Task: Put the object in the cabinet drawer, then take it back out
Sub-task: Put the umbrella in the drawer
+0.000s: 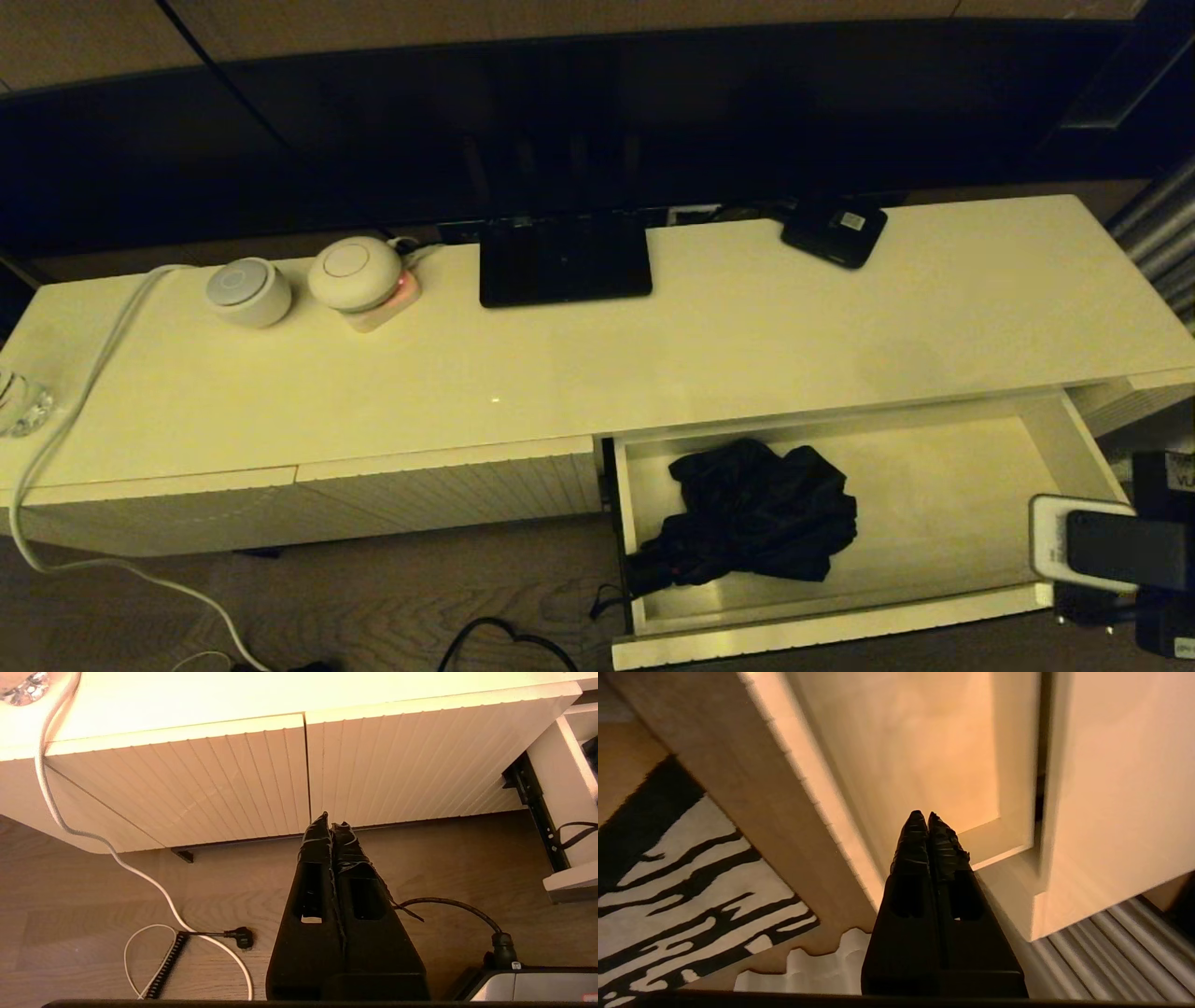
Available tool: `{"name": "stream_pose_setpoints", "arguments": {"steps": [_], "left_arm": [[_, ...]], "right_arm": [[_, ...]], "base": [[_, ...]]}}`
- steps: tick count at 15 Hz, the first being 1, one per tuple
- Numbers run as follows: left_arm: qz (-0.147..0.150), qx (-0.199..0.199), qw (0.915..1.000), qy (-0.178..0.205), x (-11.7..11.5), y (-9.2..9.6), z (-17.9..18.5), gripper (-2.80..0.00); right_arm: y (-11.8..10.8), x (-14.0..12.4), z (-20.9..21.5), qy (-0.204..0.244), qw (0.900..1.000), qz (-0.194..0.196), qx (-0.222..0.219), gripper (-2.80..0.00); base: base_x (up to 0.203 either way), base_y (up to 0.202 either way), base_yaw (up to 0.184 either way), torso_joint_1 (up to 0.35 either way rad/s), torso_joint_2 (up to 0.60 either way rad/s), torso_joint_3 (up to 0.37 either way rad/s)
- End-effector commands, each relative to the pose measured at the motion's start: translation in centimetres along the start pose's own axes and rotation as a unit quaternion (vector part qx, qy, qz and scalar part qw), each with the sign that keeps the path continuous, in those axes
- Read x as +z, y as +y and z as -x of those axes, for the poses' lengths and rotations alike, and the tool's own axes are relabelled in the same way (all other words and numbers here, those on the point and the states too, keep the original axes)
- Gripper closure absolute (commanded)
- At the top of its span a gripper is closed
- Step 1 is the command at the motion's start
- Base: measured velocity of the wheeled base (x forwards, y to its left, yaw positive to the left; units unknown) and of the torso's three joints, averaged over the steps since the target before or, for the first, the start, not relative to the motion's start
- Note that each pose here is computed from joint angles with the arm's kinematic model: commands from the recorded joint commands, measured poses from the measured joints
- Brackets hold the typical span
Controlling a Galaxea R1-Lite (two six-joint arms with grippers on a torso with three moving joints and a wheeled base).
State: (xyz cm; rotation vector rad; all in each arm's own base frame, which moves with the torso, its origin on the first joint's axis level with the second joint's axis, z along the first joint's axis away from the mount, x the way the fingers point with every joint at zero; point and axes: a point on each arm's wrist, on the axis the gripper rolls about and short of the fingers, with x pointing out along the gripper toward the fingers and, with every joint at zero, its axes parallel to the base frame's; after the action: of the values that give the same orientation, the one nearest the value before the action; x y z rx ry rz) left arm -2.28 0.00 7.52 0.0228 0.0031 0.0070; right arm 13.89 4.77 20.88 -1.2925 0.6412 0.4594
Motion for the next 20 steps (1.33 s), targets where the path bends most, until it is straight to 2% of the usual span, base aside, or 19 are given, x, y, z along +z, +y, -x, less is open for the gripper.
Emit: {"name": "stream_pose_setpoints", "arguments": {"steps": [1,3,5,7,10,15,20], "left_arm": [[0.0,0.0,1.0,0.002,-0.1,0.0,0.0,0.0],[0.0,0.0,1.0,0.002,-0.1,0.0,0.0,0.0],[0.0,0.0,1.0,0.002,-0.1,0.0,0.0,0.0],[0.0,0.0,1.0,0.002,-0.1,0.0,0.0,0.0],[0.0,0.0,1.0,0.002,-0.1,0.0,0.0,0.0],[0.0,0.0,1.0,0.002,-0.1,0.0,0.0,0.0],[0.0,0.0,1.0,0.002,-0.1,0.0,0.0,0.0]], "right_arm": [[1.2,-1.0,1.0,-0.006,1.0,-0.001,-0.005,0.0],[2.4,-1.8,1.2,-0.015,1.0,-0.017,0.003,0.0],[3.1,-2.1,1.3,-0.039,0.997,-0.067,0.021,0.0],[3.1,-2.1,1.2,-0.048,0.995,-0.078,0.029,0.0],[2.8,-1.3,0.4,-0.055,0.995,-0.069,0.053,0.0],[0.3,1.9,-2.4,-0.063,0.992,-0.047,0.096,0.0],[0.0,5.8,-6.6,-0.07,0.985,0.01,0.16,0.0]], "base": [[0.0,0.0,0.0,0.0,0.0,0.0],[0.0,0.0,0.0,0.0,0.0,0.0],[0.0,0.0,0.0,0.0,0.0,0.0],[0.0,0.0,0.0,0.0,0.0,0.0],[0.0,0.0,0.0,0.0,0.0,0.0],[0.0,0.0,0.0,0.0,0.0,0.0],[0.0,0.0,0.0,0.0,0.0,0.0]]}}
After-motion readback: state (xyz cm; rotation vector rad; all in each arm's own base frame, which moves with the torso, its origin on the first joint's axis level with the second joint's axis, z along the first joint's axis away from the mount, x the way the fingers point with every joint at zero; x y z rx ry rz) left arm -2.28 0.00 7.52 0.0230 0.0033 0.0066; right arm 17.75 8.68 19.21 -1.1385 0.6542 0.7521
